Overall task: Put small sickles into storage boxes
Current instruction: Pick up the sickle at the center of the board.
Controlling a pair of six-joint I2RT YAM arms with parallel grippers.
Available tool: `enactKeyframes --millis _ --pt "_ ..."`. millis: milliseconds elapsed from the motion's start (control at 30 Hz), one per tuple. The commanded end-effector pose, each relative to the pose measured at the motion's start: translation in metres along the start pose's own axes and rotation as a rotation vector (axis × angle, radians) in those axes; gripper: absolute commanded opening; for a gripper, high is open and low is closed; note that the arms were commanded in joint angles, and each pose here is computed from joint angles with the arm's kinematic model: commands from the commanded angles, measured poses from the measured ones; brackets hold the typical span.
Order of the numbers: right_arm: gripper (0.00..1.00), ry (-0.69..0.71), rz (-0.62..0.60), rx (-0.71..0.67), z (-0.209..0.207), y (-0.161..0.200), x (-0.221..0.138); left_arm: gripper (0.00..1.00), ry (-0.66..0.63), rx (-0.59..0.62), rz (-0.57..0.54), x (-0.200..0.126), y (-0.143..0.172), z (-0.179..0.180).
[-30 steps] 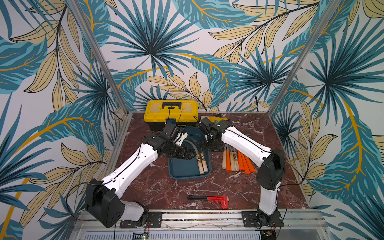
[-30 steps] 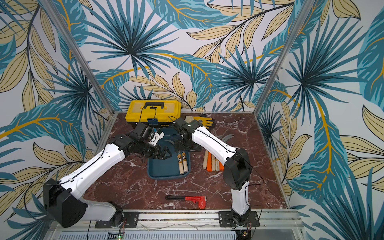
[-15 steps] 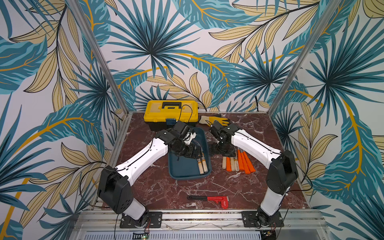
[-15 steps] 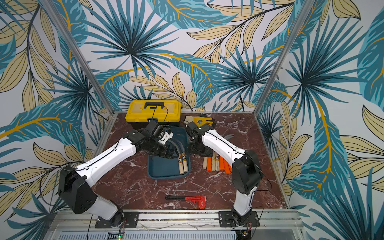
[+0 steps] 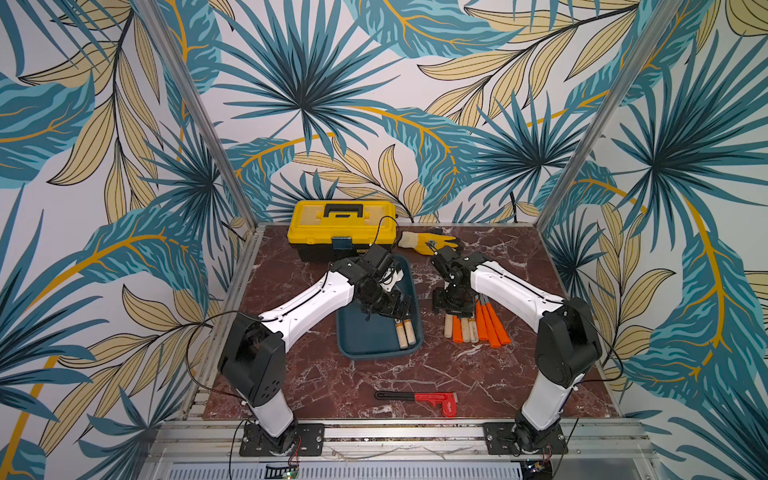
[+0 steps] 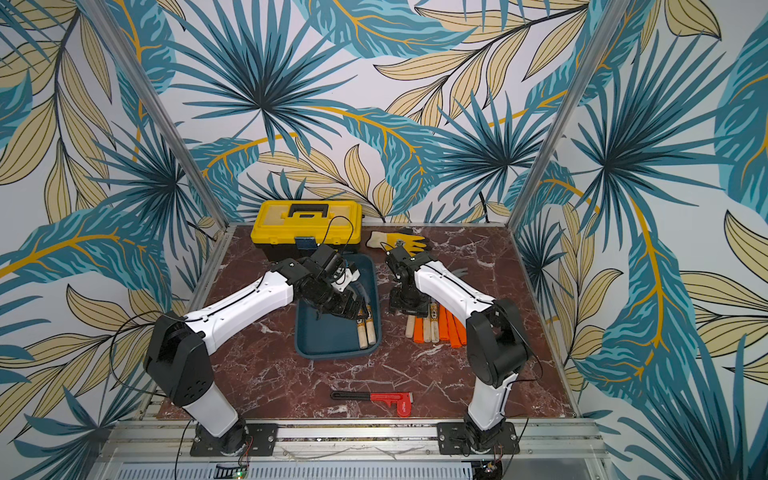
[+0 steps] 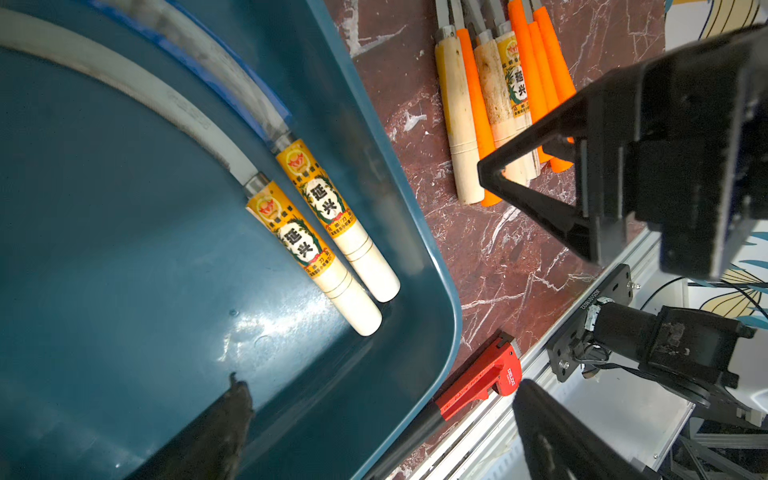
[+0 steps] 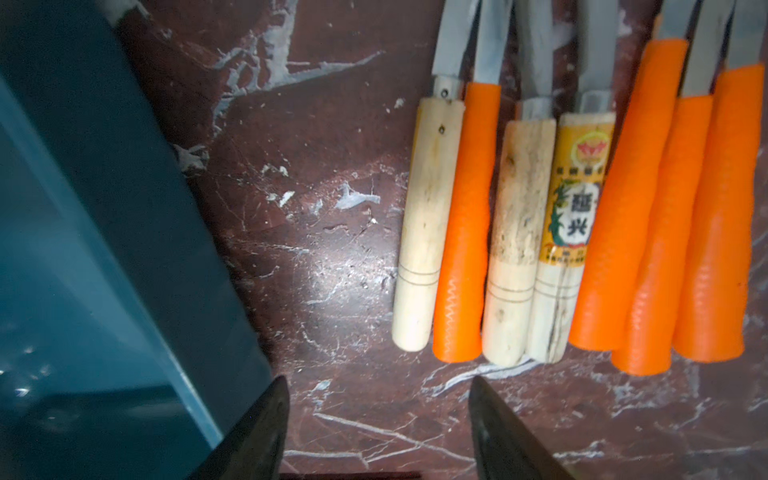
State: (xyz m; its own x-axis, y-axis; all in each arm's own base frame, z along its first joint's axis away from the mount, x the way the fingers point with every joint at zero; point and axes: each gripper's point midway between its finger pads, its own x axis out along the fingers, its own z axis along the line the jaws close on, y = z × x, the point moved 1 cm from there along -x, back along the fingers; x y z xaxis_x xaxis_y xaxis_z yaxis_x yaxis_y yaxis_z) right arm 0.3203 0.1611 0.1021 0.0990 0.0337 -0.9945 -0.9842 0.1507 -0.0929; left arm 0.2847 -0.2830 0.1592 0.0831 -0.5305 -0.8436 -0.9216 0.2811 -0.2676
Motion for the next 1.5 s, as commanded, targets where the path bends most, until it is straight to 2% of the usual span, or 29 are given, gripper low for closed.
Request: enactKeyframes --millis 0,133,733,967,1233,1467 --pt "0.55 0.014 0.037 0.002 -0.003 -0.001 0.021 0.99 0.029 0.040 -0.029 0.002 -0.011 -0.010" --pt "0.48 0.022 0.058 0.002 -0.004 -0.006 0.035 0.99 0.047 0.050 -0.042 0.007 -0.012 -0.012" --pt "0.42 0.043 0.134 -0.001 -0.007 -0.016 0.082 0.99 0.086 0.072 -0.021 0.026 -0.018 -0.013" --pt "0.29 0.043 0.148 0.004 -0.006 -0.015 0.090 0.99 0.088 0.078 -0.022 0.025 -0.018 -0.014" --pt "0.02 0.049 0.129 0.005 -0.007 -0.019 0.078 0.99 0.084 0.075 -0.031 0.021 -0.017 -0.014" --pt "0.00 0.033 0.091 0.015 -0.006 -0.021 0.061 0.99 0.084 0.070 -0.051 0.013 -0.017 -0.016"
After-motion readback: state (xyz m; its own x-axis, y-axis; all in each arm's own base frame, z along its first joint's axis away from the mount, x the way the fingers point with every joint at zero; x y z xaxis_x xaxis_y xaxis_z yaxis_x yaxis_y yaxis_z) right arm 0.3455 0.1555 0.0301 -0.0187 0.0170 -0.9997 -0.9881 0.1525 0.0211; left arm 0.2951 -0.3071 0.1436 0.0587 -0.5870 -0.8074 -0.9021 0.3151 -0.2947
